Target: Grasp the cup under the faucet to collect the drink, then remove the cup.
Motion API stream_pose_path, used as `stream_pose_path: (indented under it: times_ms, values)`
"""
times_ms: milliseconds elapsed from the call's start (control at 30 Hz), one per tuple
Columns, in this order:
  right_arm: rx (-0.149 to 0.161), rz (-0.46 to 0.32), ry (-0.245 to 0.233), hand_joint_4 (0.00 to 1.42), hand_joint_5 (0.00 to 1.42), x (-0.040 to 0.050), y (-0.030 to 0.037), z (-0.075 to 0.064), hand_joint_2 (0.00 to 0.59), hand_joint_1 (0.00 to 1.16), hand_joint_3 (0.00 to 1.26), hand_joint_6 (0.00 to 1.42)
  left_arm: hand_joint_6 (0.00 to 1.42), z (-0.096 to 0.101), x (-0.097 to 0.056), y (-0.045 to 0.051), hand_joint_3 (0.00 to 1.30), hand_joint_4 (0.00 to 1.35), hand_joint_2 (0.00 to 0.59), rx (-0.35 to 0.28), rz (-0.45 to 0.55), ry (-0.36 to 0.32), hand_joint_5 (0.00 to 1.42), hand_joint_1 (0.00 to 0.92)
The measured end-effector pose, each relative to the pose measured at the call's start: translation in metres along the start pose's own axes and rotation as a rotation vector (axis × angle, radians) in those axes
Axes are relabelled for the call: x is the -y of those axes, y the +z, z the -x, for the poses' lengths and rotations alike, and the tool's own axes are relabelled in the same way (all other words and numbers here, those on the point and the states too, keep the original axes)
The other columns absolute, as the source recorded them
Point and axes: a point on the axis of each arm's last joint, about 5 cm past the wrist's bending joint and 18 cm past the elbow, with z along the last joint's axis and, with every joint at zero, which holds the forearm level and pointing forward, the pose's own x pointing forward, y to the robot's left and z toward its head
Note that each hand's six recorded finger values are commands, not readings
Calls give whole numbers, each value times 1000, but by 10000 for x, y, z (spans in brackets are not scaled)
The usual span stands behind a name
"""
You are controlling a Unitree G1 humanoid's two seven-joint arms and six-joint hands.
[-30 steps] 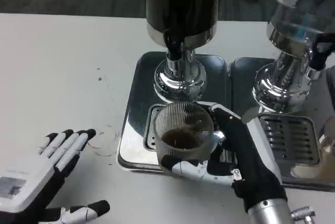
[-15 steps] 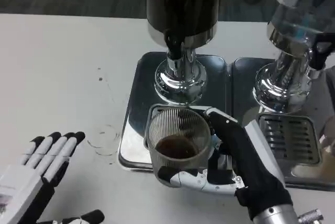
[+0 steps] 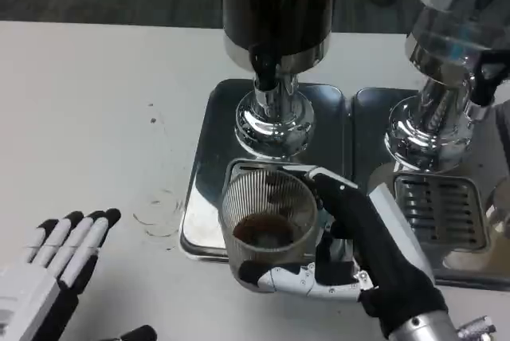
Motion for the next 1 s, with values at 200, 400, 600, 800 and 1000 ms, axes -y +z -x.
stream_pose_path:
  times_ms: [200, 400, 600, 800, 1000]
  values:
    - [12, 4, 28, 678, 889, 12, 18, -3, 167, 1031, 505, 1198, 0, 1, 7, 22, 0, 0, 143, 1, 6, 5, 0, 0]
    - [18, 4, 35, 678, 889, 12, 26, -10, 164, 1027, 505, 1198, 0, 8, 10, 38, 0, 0, 144, -7, 7, 9, 0, 0]
    - [19, 5, 35, 678, 889, 13, 27, -13, 160, 1025, 505, 1198, 0, 1, 9, 41, 0, 0, 144, -8, 9, -2, 0, 0]
    - [23, 5, 37, 678, 889, 10, 32, -18, 159, 1024, 505, 1198, 0, -22, 1, 39, 0, 0, 146, -4, 8, 0, 0, 0]
    - [23, 6, 37, 681, 889, 11, 32, -19, 159, 1024, 507, 1198, 0, -30, -2, 39, 0, 0, 146, -2, 8, 0, 0, 0]
